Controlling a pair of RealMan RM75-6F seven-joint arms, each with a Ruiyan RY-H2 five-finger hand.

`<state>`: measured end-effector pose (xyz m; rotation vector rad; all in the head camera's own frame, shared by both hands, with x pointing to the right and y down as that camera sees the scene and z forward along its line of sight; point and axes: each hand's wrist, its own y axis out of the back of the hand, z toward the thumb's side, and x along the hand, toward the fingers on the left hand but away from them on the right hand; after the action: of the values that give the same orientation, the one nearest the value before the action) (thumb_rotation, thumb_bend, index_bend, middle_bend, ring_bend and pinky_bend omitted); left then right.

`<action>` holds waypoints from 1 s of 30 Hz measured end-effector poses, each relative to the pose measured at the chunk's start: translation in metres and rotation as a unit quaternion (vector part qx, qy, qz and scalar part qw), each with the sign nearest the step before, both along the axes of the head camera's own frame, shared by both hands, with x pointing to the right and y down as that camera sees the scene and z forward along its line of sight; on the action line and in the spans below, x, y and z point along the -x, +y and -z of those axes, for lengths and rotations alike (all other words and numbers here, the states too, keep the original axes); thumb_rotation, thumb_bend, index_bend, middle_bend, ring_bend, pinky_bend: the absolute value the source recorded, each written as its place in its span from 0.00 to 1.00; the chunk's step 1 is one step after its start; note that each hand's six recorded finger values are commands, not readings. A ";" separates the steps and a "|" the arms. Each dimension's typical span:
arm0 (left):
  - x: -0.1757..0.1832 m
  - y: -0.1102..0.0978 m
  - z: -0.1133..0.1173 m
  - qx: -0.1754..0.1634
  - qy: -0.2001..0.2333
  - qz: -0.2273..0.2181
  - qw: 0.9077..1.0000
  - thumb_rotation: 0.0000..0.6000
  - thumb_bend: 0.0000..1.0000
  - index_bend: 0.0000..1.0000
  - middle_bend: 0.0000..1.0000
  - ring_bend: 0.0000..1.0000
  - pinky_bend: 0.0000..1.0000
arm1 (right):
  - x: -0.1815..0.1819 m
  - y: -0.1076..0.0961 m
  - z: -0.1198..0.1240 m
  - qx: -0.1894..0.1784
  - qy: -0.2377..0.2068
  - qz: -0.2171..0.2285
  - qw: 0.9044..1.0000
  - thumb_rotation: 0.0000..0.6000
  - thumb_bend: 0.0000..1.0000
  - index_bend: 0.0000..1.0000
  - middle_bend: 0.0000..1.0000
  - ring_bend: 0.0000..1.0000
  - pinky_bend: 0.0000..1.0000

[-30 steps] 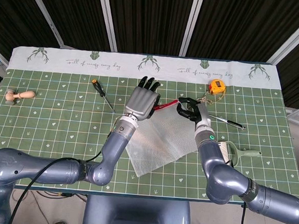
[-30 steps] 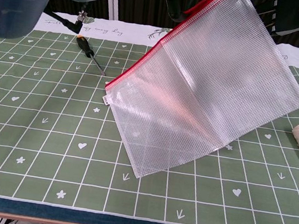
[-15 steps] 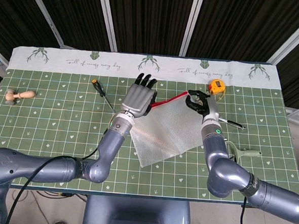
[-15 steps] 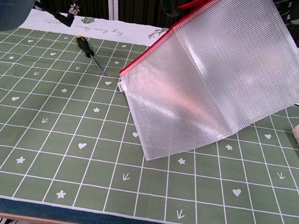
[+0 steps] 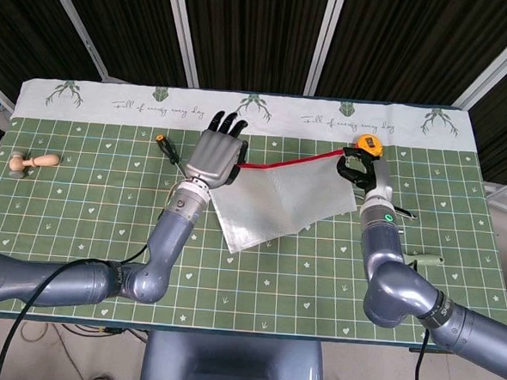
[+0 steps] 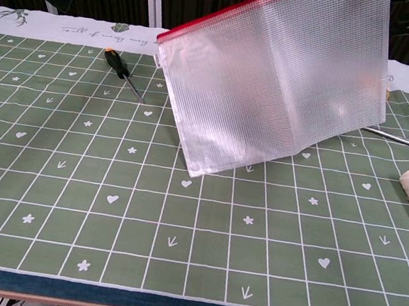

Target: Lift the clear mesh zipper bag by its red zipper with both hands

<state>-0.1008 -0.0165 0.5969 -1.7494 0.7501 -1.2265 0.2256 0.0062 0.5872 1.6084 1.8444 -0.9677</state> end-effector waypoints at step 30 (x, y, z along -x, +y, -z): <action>0.085 -0.030 0.014 -0.028 -0.051 0.044 0.997 1.00 0.40 0.64 0.15 0.00 0.00 | -0.028 -0.002 0.000 0.000 0.029 -0.012 1.000 1.00 0.62 0.65 0.25 0.00 0.21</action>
<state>-0.1856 -0.0464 0.5831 -1.6098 0.8003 -1.3304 0.2539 0.0045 0.5872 1.5690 1.8971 -1.0137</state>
